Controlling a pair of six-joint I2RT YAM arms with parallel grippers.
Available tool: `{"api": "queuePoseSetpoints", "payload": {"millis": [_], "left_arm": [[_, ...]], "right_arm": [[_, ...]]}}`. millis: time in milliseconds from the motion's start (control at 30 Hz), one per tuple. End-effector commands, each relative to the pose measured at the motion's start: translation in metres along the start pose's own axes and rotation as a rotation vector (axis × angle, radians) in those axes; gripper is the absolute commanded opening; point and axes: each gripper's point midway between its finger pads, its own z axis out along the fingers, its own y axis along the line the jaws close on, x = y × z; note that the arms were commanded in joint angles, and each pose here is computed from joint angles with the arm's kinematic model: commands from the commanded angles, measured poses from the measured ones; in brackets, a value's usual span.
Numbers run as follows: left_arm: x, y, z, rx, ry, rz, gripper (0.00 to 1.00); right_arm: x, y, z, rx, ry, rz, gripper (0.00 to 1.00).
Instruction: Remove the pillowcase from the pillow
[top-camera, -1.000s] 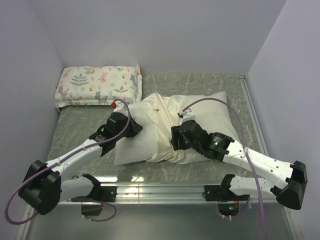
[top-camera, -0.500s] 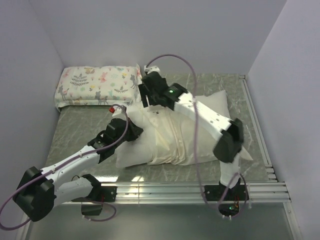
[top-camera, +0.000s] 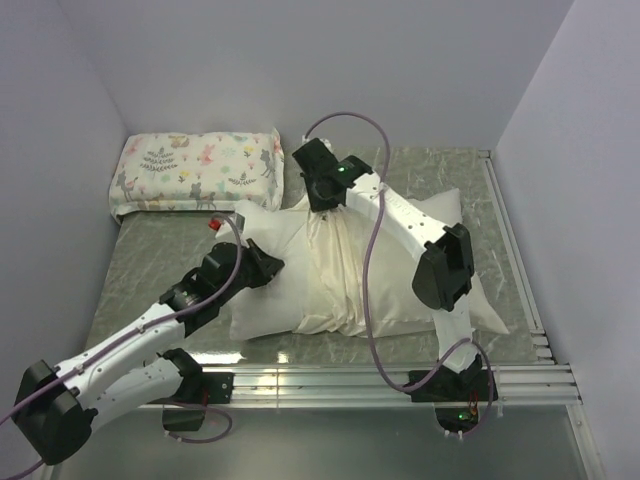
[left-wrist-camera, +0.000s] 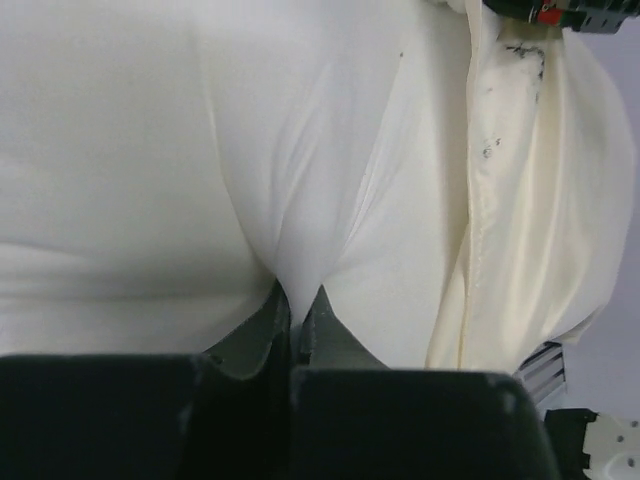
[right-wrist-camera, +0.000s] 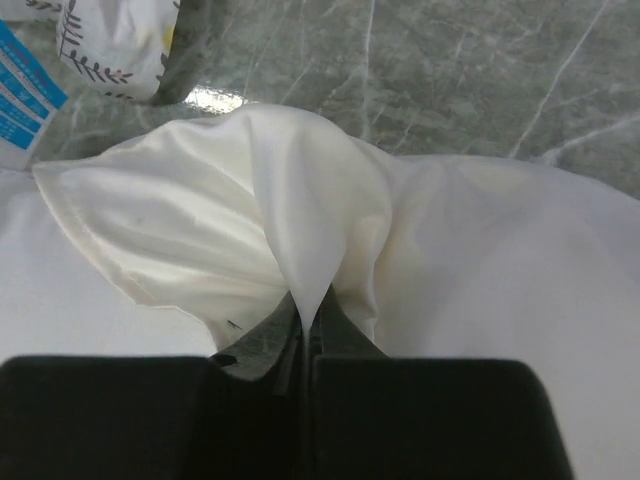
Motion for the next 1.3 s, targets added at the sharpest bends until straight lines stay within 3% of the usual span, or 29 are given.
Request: {"api": "queuePoseSetpoints", "payload": {"millis": [0,167,333,467,600,867,900,933,1033,1167,1267], "left_arm": [[0.017,0.027,-0.026,-0.122,0.087,0.023,0.0],[-0.002,0.029,-0.059,-0.143,0.025,0.008,0.0],[-0.01,0.025,-0.077,-0.117,-0.011,-0.017,0.0],[-0.023,0.025,-0.083,-0.149,-0.056,-0.032,0.0],[-0.038,0.017,-0.072,-0.175,-0.086,-0.009,0.0],[-0.076,-0.003,-0.036,-0.237,-0.138,-0.029,0.0],[-0.079,-0.005,-0.035,-0.232,-0.145,-0.032,0.0],[-0.085,-0.007,-0.033,-0.228,-0.157,-0.031,0.0],[-0.092,0.005,-0.027,-0.271,-0.162,-0.023,0.01],[-0.106,0.018,-0.019,-0.263,-0.17,-0.048,0.0],[-0.114,0.024,-0.015,-0.265,-0.172,-0.055,0.0]], "right_arm": [[-0.028,-0.1,-0.014,0.22,-0.071,0.104,0.0],[-0.041,-0.171,-0.02,0.279,-0.135,0.273,0.0],[-0.046,-0.21,-0.017,0.268,-0.173,0.393,0.0],[-0.05,-0.209,-0.018,0.243,-0.167,0.401,0.0],[-0.068,-0.167,-0.038,0.088,-0.244,0.35,0.02],[-0.11,-0.089,-0.097,-0.078,-0.376,0.181,0.27],[-0.111,-0.088,-0.108,-0.087,-0.386,0.186,0.34],[-0.109,-0.087,-0.113,-0.091,-0.39,0.188,0.51],[-0.095,-0.085,-0.137,-0.098,-0.412,0.189,0.68],[-0.051,-0.073,-0.164,-0.15,-0.404,0.192,0.73],[0.007,-0.044,-0.173,-0.21,-0.37,0.154,0.75]]}}
